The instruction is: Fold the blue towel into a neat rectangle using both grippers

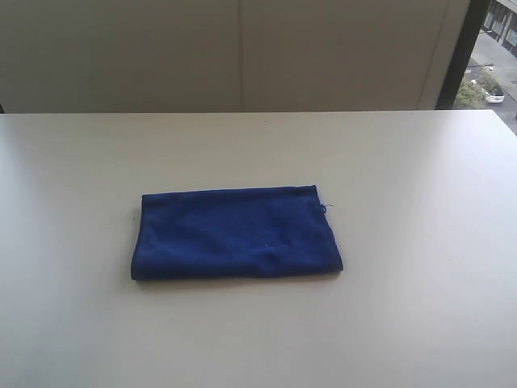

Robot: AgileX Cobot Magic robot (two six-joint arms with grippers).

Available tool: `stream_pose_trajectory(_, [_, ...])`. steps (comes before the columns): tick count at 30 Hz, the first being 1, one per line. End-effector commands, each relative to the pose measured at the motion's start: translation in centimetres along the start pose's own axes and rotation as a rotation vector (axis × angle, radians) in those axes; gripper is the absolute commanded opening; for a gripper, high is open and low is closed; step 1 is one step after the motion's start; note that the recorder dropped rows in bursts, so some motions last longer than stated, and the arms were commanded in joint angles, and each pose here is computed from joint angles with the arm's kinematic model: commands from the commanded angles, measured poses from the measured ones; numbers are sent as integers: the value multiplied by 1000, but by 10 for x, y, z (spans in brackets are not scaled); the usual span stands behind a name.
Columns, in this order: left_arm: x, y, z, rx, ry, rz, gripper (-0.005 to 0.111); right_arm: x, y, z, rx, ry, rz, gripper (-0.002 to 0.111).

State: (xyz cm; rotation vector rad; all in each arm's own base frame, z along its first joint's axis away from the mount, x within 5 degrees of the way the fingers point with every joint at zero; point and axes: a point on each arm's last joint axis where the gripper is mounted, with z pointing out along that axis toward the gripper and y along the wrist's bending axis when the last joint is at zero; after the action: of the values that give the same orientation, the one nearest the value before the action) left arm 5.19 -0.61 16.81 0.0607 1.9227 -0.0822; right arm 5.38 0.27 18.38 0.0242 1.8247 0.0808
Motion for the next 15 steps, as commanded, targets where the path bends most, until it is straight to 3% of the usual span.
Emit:
stream_pose_trajectory(1, [0,1,0,-11,-11,-29,0,1,0,0,-6,-5,7,0])
stream_pose_trajectory(7, [0,3,0,-38,-12,-56,0,1,0,0,-6,-5,7,0])
stream_pose_trajectory(15, [0,1,0,-11,-11,19,0,1,0,0,-6,-5,7,0])
